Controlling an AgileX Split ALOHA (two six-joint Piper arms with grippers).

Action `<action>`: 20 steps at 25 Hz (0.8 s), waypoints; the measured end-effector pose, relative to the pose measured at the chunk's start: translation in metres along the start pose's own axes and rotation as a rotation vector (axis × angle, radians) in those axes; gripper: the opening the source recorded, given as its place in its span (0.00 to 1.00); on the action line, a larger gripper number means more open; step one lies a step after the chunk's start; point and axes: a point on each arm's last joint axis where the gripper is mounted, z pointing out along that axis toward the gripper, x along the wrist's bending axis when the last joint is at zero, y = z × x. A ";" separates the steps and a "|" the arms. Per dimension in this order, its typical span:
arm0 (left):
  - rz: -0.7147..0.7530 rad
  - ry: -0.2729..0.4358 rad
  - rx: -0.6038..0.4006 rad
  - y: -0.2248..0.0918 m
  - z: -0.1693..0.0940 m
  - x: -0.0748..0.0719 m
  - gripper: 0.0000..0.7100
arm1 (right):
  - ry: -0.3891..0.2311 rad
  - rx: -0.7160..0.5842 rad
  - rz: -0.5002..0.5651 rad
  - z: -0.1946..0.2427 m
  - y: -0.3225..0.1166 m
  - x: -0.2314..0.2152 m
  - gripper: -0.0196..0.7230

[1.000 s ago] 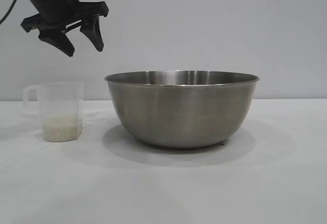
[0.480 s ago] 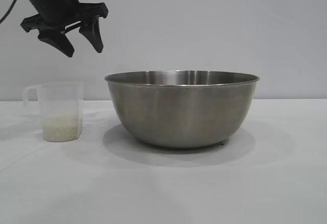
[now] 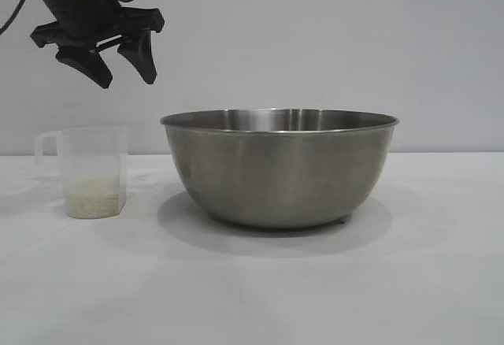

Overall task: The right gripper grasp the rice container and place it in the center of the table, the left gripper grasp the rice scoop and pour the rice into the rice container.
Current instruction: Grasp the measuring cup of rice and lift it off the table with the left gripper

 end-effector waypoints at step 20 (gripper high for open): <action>0.115 -0.025 0.068 0.017 -0.055 -0.008 0.59 | -0.046 -0.001 0.027 0.000 0.000 0.001 0.71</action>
